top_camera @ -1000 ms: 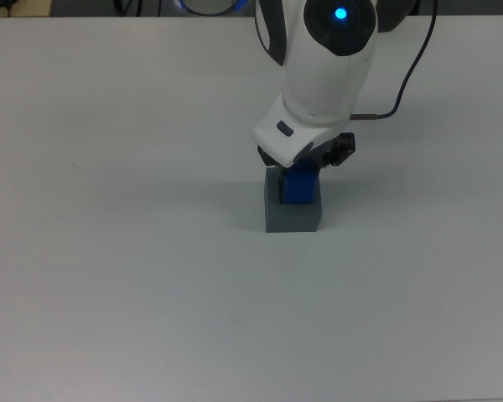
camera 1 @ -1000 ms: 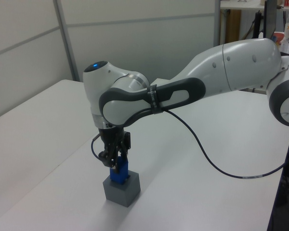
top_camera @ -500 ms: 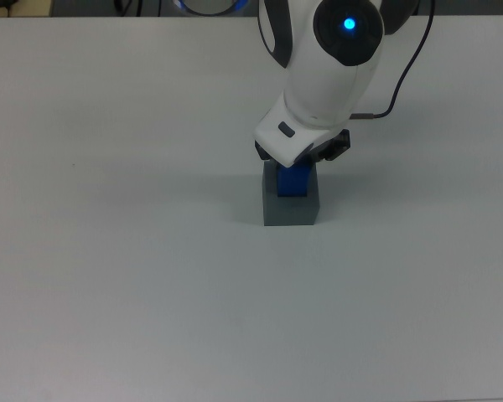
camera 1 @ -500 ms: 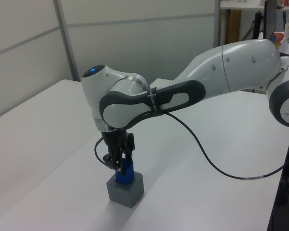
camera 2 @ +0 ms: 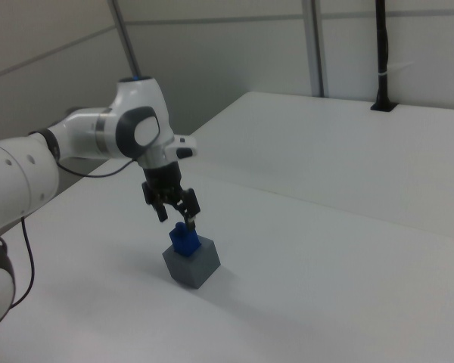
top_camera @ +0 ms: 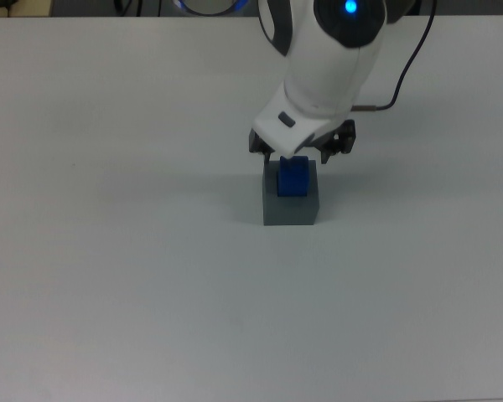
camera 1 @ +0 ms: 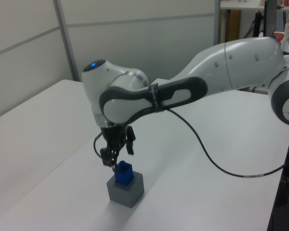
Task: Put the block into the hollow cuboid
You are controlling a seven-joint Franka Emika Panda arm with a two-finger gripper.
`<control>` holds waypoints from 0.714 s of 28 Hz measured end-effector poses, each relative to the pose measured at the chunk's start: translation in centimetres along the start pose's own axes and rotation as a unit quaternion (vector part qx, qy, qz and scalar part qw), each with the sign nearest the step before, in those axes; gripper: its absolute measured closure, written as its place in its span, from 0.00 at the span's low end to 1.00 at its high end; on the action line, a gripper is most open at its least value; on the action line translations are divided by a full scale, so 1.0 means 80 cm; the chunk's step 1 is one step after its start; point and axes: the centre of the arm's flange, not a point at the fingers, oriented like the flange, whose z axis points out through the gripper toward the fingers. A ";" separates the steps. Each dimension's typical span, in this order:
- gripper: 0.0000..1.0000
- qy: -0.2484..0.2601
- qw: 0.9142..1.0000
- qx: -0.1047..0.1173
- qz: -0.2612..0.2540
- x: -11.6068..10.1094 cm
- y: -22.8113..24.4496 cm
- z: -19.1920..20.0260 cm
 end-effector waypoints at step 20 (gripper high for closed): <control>0.00 0.032 0.999 -0.002 0.001 -0.163 0.218 -0.213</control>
